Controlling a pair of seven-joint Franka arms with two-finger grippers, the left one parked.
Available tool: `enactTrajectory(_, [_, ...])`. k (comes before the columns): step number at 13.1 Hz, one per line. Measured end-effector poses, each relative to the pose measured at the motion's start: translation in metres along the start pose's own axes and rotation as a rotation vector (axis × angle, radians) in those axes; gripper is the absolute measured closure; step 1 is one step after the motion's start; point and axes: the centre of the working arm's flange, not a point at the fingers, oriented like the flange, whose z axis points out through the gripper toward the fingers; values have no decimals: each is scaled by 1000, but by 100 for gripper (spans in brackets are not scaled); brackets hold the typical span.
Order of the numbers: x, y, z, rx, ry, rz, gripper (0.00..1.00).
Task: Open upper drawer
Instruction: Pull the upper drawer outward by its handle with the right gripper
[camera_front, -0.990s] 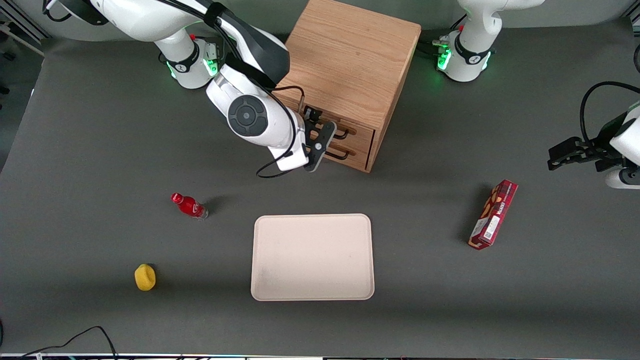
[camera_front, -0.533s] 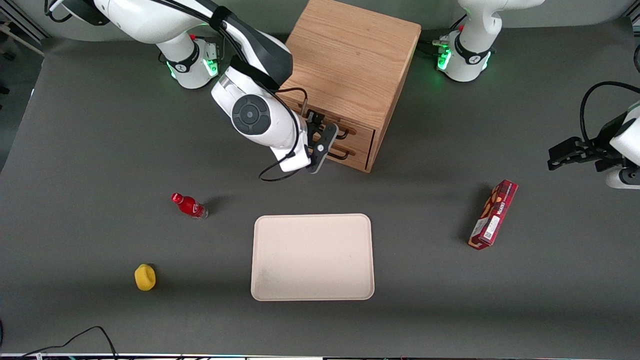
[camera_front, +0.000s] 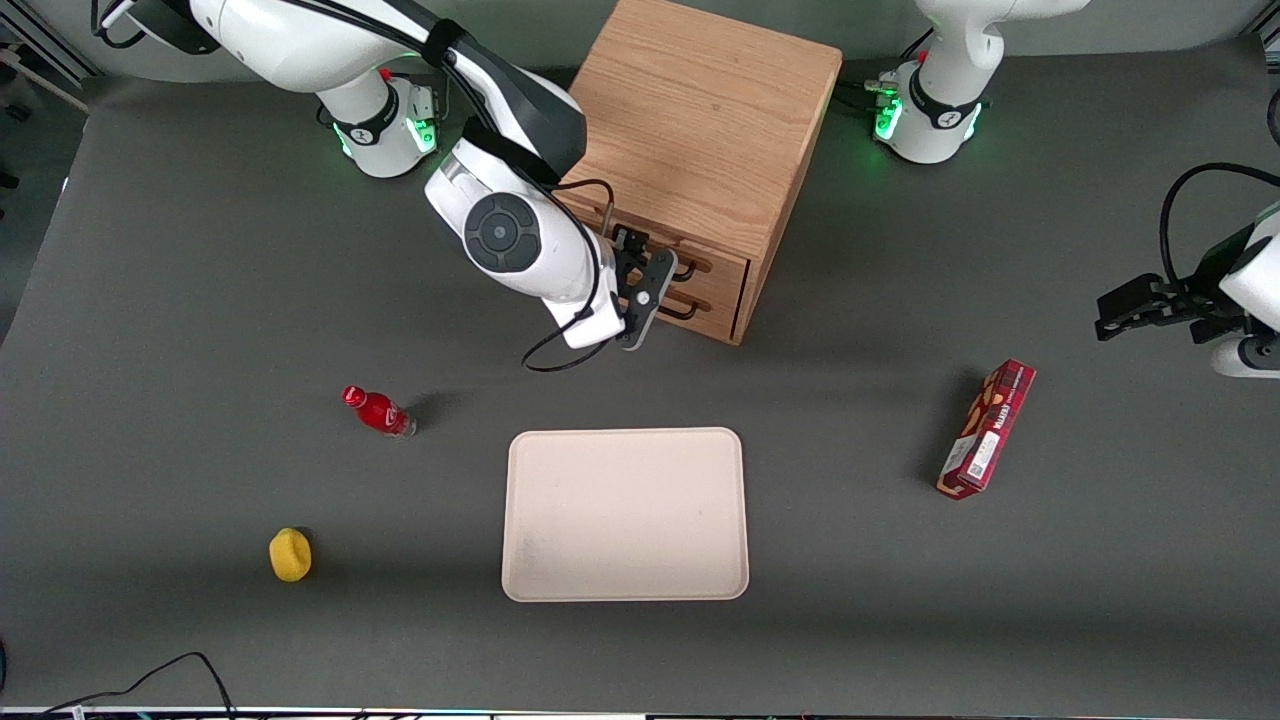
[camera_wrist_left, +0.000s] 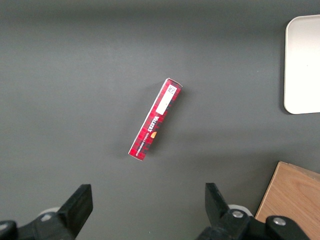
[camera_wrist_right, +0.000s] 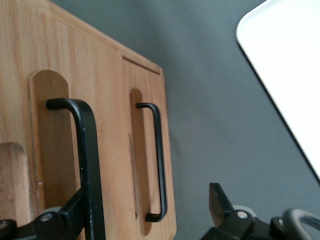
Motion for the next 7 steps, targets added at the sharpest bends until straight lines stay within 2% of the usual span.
enactTrajectory(3, [-5,26,2,-36,10,9,0])
enactTrajectory(7, [-10,54,-7,-59,33,14,0])
